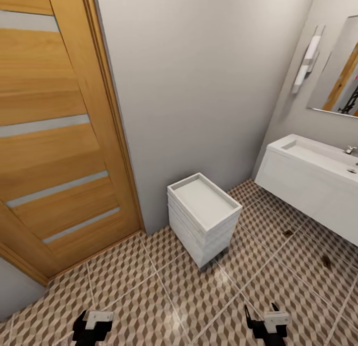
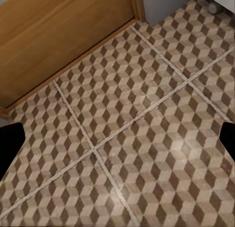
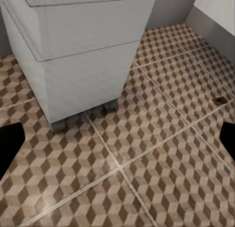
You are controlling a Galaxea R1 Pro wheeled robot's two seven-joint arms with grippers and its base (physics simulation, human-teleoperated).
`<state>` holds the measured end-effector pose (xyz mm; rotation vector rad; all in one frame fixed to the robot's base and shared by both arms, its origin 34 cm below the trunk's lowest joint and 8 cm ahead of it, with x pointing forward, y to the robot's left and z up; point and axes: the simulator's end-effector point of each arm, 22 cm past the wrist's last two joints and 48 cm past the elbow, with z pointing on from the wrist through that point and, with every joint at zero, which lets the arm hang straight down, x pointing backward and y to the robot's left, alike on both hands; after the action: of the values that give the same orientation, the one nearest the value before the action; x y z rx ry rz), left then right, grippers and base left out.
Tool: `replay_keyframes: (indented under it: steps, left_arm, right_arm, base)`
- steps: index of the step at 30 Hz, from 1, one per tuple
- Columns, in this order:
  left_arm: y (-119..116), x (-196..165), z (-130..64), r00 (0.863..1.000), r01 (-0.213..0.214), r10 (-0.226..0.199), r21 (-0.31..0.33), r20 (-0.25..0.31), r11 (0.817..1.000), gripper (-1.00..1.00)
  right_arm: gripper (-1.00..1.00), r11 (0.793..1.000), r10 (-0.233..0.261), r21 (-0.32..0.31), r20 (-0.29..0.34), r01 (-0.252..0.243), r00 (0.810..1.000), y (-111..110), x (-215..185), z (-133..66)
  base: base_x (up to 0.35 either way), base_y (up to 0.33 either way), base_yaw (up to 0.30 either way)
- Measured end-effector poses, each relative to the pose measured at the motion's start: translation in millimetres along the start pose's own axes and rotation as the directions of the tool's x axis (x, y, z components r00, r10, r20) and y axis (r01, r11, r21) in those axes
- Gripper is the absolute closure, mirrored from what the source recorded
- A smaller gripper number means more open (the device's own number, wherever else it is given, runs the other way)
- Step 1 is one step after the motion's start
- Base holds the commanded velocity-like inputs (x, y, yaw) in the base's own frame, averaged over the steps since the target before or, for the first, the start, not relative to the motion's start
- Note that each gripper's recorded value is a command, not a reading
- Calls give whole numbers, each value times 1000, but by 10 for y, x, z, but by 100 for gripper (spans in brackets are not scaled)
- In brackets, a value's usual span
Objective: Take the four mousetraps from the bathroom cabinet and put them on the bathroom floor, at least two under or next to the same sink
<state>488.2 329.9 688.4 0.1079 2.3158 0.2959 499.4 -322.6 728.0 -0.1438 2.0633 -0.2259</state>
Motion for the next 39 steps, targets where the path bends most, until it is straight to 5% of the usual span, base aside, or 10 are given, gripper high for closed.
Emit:
replay_keyframes:
  steps: [39]
  left_arm:
    - [25, -129, -11, 1000, 5, -5, -5, 26, 1000, -100]
  right_arm:
    - [-100, 1000, 3, 5, 27, -3, 1000, -25, -129, 14]
  base:
    - [0, 0, 267]
